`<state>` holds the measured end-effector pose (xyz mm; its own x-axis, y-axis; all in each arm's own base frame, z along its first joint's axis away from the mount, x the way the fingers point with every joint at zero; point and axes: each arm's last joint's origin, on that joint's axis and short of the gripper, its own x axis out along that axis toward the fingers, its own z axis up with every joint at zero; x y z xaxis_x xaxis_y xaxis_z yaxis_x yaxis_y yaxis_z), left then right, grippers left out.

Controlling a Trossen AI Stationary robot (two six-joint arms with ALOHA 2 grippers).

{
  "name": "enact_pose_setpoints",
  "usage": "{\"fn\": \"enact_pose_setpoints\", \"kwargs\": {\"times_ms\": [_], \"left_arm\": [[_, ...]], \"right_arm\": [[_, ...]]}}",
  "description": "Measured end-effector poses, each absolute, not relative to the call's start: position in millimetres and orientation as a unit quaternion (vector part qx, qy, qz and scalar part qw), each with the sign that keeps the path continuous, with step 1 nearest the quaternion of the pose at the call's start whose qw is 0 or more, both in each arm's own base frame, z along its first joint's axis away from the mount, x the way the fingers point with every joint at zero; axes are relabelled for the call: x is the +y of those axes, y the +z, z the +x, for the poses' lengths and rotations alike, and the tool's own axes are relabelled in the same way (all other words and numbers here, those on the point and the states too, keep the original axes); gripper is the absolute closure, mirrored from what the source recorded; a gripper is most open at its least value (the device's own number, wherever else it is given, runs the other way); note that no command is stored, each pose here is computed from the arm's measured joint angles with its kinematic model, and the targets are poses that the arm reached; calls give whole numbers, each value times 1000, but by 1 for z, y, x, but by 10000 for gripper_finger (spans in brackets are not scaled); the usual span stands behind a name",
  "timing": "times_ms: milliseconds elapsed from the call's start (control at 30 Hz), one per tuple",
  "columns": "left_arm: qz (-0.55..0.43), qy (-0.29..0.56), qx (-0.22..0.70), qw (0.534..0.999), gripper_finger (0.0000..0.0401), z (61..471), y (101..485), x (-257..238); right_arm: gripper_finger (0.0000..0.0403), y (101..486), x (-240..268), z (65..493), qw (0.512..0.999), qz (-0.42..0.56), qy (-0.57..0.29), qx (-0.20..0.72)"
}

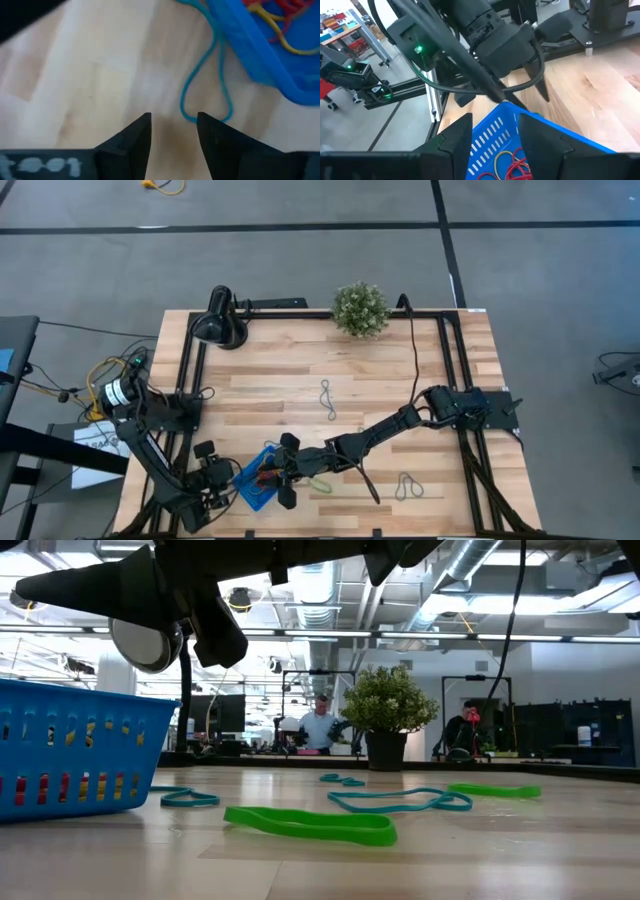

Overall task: Pick and place rubber bands into bin
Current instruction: Put the blue rubber band into the blue basket

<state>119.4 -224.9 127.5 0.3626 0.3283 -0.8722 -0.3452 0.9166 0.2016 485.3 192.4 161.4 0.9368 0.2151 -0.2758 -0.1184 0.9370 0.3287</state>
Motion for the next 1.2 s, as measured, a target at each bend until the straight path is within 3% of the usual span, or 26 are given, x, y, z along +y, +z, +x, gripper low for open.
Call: {"fn": "enact_pose_setpoints", "kwargs": {"times_ms": [400, 933, 1067, 1200], "left_arm": [[-30, 195, 482, 853, 252, 120, 147, -221], [-97, 186, 473, 856, 255, 111, 108, -204], [-105, 178, 472, 857, 279, 111, 104, -202], [-99, 155, 466, 865, 331, 112, 102, -204]], "right_arm": [[249, 161, 193, 485, 972, 155, 86, 156], [249, 159, 198, 482, 970, 152, 91, 166], [249, 159, 198, 483, 970, 151, 89, 168], [249, 159, 198, 482, 970, 151, 89, 169]]}}
